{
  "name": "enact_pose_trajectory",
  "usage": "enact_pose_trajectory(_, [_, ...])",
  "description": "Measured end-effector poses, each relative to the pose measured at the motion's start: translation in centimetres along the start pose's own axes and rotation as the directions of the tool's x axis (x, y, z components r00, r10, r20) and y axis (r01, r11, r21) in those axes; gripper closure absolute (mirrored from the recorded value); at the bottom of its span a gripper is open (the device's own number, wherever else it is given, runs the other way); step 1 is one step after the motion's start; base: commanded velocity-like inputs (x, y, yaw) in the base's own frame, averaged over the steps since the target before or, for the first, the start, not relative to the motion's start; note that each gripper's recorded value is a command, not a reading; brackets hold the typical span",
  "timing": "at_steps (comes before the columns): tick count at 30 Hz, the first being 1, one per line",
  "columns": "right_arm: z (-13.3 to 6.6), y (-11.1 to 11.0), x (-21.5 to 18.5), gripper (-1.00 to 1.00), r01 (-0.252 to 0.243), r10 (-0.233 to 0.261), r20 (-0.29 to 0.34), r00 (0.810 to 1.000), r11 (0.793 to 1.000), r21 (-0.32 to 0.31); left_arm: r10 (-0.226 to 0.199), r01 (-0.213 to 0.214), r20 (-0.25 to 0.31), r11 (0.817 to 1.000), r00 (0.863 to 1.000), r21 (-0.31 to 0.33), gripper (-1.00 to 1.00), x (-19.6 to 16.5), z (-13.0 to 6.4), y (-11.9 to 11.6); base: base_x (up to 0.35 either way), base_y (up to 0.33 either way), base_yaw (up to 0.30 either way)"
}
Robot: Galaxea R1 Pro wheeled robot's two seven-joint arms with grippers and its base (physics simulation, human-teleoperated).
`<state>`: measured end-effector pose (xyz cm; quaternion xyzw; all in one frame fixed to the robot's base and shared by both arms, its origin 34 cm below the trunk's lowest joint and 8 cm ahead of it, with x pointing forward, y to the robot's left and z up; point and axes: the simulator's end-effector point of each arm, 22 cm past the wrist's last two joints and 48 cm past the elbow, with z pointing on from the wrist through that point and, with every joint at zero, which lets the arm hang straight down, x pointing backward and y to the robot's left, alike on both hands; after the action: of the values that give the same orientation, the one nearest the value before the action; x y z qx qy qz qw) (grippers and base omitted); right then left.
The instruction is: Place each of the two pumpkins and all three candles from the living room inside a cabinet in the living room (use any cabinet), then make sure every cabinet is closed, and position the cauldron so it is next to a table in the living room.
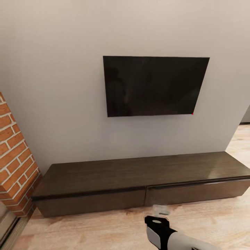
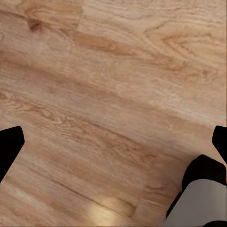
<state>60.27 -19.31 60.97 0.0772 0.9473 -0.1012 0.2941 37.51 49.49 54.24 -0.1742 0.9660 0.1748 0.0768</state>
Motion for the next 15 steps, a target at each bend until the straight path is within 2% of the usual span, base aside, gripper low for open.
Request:
enact_pose_trajectory(4, [-0.6,-1.2,4.8,-1.00,0.002,-0.001,-0.036,0.999,1.000,0.012,0.035,-0.034,0.031,0.999,0.999,-0.026,-1.00,4.4,0.7,1.2,0.000,0.000,0.000])
enact_pose_trajectory(7, [-1.2,-2.0,7.5,-1.00,0.009,-0.008,-0.067,0.998,1.000,0.022,0.051,-0.050,0.034,0.998,0.998,-0.030,-1.00,5.7,0.4,1.2,0.000,0.000,0.000])
enact_pose_trajectory(15, [-2.2,-6.6,12.7,-1.00,0.050,-0.037,-0.149,0.988,0.995,0.082,0.086,-0.085,0.016,0.996,0.996,-0.028,-1.00,8.0,-0.6,1.3,0.000,0.000,0.000])
